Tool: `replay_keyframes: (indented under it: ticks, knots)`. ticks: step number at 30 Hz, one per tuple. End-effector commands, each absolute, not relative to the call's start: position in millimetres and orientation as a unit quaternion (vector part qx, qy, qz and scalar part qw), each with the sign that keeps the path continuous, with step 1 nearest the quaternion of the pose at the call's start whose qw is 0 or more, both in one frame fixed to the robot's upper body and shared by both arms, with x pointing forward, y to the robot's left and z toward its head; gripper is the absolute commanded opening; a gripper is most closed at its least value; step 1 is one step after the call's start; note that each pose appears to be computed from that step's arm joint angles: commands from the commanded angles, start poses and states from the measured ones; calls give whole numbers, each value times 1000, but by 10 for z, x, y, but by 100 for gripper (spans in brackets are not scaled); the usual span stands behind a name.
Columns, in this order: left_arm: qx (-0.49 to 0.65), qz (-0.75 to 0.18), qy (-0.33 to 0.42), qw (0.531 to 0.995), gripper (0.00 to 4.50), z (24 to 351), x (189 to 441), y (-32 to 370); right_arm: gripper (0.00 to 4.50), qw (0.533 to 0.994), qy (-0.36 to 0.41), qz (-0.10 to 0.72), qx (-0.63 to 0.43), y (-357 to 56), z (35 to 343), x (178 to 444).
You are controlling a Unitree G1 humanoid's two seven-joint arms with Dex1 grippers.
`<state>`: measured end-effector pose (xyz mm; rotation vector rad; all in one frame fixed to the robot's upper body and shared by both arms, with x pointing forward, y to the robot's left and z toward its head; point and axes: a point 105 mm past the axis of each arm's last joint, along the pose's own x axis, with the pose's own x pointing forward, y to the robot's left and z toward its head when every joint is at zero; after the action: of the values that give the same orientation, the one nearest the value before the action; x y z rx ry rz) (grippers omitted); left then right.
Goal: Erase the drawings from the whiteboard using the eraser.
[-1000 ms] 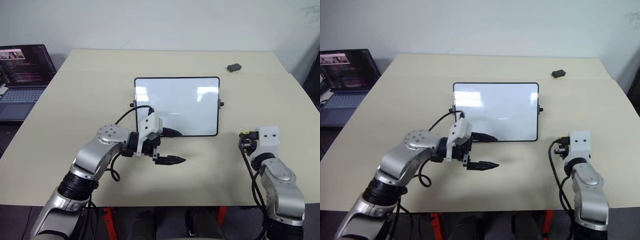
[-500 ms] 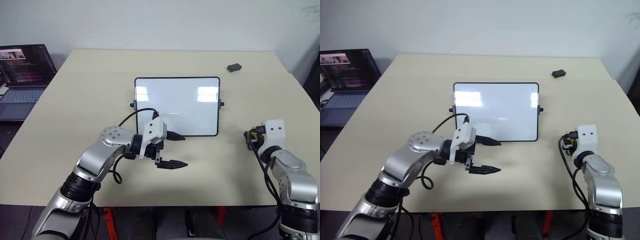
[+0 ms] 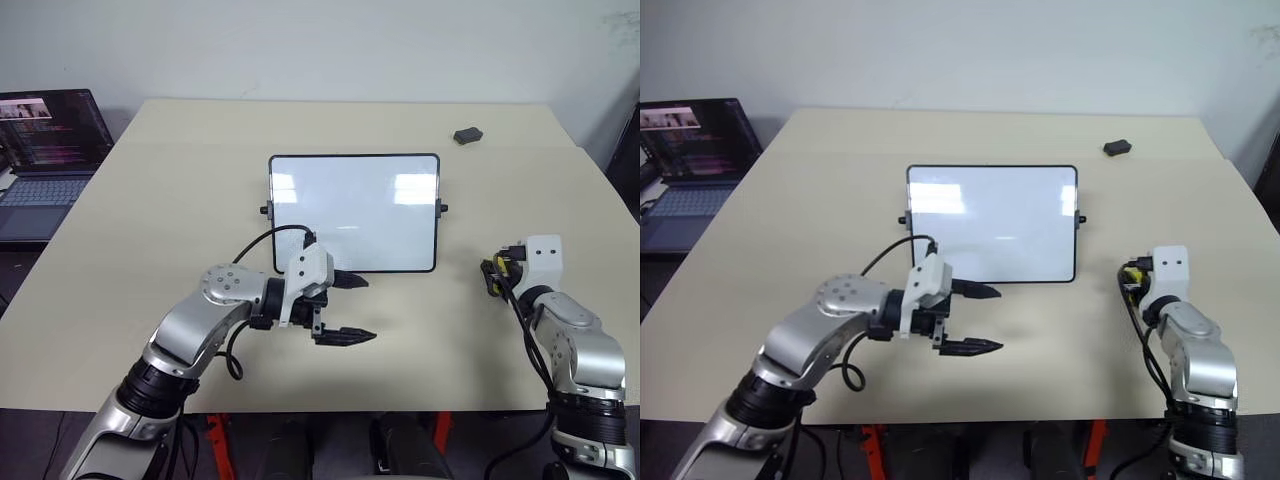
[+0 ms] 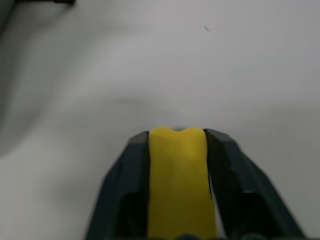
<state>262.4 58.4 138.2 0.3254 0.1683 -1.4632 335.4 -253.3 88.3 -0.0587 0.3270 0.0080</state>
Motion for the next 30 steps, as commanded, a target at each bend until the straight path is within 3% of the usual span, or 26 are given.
replay_keyframes:
  ticks: [1,4,9,12,14,18,24,30]
  knots:
    - [155,-655,55,738,450,1491,2613,621,324,990,135,-1,-38,-2589,1022,3374]
    - [152,-646,56,746,450,1484,2627,661,437,993,110,-5,-38,-2581,1111,3383]
    - [137,-587,36,797,450,1551,2783,793,448,999,-5,8,-49,-2410,1593,3274]
    - [72,-447,-29,891,450,1745,3035,1055,448,991,-100,42,-79,-2114,1830,2980]
    - [35,-366,-50,929,450,1774,3071,1234,448,987,-127,43,-85,-2010,1796,2786]
    - [-2,-244,-67,967,450,1674,2934,1469,448,990,-102,53,-82,-1844,1355,2519]
    - [4,-108,-60,992,450,1432,2751,1775,448,982,-103,68,-143,-1851,966,2377]
    - [50,-38,18,998,450,819,2490,2211,448,989,-65,79,-102,-1880,701,2294]
